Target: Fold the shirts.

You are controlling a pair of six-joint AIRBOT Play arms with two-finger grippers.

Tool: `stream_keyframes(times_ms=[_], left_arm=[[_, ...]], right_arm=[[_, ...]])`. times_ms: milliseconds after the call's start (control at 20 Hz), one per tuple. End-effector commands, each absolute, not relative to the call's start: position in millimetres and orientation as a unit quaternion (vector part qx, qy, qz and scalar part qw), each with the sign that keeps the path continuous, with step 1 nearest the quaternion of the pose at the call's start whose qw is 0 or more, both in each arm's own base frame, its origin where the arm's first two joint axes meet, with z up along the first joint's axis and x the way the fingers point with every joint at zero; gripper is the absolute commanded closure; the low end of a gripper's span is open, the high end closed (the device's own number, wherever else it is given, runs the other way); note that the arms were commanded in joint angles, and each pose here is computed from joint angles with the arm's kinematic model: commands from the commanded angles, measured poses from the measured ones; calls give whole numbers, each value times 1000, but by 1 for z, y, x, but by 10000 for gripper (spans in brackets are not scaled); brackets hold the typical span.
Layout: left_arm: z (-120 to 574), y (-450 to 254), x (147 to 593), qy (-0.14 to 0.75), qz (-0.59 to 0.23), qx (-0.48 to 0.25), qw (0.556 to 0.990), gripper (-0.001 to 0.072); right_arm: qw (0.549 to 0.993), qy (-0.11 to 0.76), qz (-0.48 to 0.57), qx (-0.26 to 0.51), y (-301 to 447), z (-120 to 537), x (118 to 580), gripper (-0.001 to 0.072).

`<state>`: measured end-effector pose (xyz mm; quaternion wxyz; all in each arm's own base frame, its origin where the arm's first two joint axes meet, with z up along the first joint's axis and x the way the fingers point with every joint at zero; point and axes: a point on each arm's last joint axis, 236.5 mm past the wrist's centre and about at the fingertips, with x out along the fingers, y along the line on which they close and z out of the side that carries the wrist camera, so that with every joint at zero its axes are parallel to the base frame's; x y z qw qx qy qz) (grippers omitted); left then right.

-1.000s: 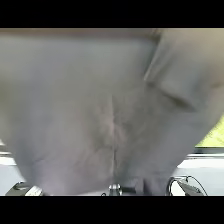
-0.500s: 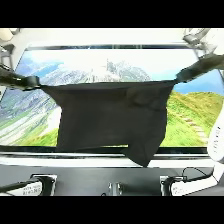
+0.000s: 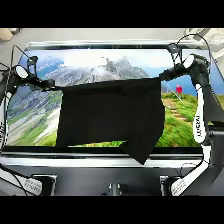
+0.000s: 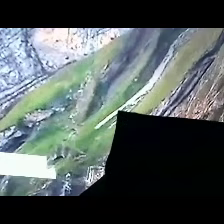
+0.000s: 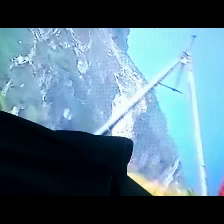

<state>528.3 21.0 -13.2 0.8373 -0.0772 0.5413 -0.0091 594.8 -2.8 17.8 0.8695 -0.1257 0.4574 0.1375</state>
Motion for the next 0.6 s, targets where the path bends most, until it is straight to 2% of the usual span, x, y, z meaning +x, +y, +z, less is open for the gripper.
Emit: stream_keyframes(times_ms=[0,100,200,300,400,550], left_arm=[[-18,18,521,560,-29,-63,826,682],[-17,12,491,606,-49,-50,792,682],[-33,6,454,667,-65,-49,740,682],[-55,4,432,698,-67,-55,711,682],[-69,-1,417,715,-72,-65,693,682],[-76,-19,410,721,-91,-97,680,683]], right_arm=[[856,472,149,-151,-5,15,586,700],[814,529,171,-167,-7,10,551,700],[756,605,190,-160,-9,-13,509,700],[711,655,211,-142,-4,-37,482,701],[687,682,216,-126,-2,-53,467,701],[682,691,209,-118,-2,-61,463,701]])
